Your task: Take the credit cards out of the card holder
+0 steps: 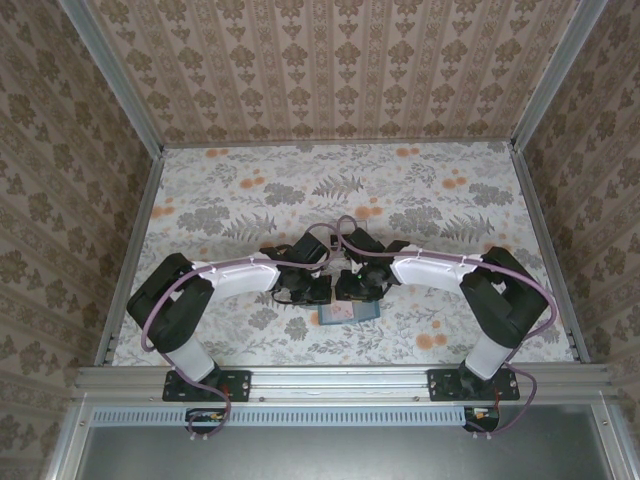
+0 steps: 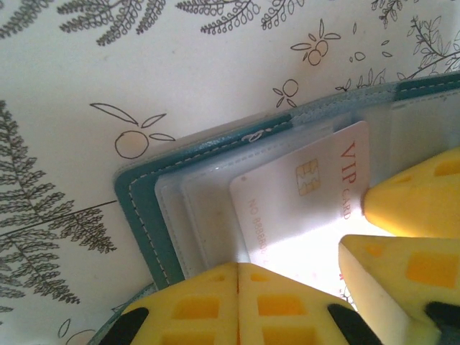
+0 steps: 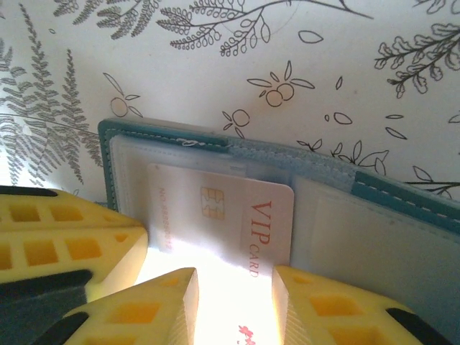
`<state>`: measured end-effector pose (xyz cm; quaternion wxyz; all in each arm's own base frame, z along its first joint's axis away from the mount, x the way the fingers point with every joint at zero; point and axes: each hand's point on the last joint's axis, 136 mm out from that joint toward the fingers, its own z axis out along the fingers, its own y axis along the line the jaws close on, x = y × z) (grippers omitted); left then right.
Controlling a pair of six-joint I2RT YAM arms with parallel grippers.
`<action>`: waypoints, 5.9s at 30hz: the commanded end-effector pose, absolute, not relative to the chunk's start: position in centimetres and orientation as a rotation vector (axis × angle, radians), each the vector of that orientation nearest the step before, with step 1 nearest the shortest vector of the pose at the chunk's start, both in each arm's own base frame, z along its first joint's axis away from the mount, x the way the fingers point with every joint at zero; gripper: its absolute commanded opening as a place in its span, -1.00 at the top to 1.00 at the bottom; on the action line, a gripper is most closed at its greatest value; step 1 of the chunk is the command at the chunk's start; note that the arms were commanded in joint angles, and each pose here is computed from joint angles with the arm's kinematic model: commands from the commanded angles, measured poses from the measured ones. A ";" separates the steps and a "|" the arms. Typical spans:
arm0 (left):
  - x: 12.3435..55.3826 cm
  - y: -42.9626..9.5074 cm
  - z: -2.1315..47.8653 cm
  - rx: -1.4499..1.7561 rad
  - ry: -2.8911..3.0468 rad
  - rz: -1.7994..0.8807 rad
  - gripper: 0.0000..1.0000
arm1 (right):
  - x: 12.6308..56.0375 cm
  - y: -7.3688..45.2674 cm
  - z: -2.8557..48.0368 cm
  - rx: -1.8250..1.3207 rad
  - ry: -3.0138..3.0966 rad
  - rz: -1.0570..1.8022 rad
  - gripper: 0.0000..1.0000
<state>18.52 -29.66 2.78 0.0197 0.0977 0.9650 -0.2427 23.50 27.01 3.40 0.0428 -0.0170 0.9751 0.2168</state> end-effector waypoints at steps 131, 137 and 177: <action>20.3 -20.9 7.1 0.029 2.789 -0.721 0.75 | 31.2 22.3 15.4 -1.376 2.344 0.155 1.00; 19.7 -19.6 6.5 -0.001 2.794 -0.707 0.74 | 33.7 22.3 16.3 -1.652 2.207 0.105 1.00; 19.8 -17.3 4.8 -0.131 2.836 -0.697 0.75 | 39.6 23.9 8.9 -2.216 2.189 0.169 1.00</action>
